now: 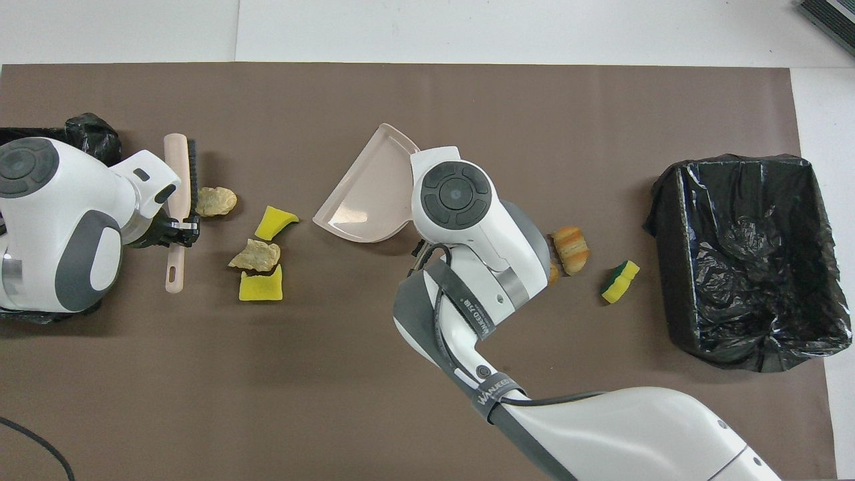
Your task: Sweep and dump trash in bin
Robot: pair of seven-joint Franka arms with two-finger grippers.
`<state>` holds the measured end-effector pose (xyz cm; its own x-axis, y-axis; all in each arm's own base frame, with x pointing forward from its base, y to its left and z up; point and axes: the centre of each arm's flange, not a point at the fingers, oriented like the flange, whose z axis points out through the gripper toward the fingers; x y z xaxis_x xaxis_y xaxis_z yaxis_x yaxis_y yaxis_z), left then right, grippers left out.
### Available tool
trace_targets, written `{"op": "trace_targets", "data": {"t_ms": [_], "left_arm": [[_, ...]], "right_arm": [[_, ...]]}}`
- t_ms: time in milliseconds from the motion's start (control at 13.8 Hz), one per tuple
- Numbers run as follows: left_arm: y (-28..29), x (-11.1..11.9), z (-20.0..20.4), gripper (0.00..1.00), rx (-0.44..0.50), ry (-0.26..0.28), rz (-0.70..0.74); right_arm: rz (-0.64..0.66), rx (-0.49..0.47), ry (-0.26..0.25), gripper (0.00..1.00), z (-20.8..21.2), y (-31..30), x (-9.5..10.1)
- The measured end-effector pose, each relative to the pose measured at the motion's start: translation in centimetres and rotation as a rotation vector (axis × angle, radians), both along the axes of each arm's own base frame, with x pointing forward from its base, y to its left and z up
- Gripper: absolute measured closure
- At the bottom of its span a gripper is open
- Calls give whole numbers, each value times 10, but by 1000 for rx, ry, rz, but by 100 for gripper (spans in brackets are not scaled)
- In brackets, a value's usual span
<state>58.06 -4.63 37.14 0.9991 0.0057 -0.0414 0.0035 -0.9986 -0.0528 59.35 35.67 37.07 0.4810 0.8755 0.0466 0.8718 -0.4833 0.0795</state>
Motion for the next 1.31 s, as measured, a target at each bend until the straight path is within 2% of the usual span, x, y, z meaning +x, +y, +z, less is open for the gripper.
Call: {"op": "trace_targets", "data": {"t_ms": [145, 218, 363, 509, 654, 872, 1090, 1308], "left_arm": [[-6, -2, 0, 74, 1, 11, -12], [-12, -5, -2, 74, 5, 36, -22], [-25, -13, -3, 74, 13, 72, -28], [-31, -20, -7, 74, 21, 82, 12], [-38, -31, -12, 74, 19, 98, 41], [-93, -54, -11, 74, -22, 121, 79], [-138, -73, -9, 74, -32, 142, 40], [-175, -90, -6, 74, -86, 171, 14]], "right_arm": [[209, -12, 9, 68, -2, -15, 8], [312, -22, 17, 68, -4, -23, 11], [460, -29, 51, 68, -8, -32, 10], [562, -35, 82, 68, -12, -36, 5], [601, -41, 100, 68, -16, -39, -3], [608, -44, 107, 68, -17, -42, -8], [607, -44, 110, 68, -18, -45, -8], [606, -44, 110, 68, -18, -46, -7]]}}
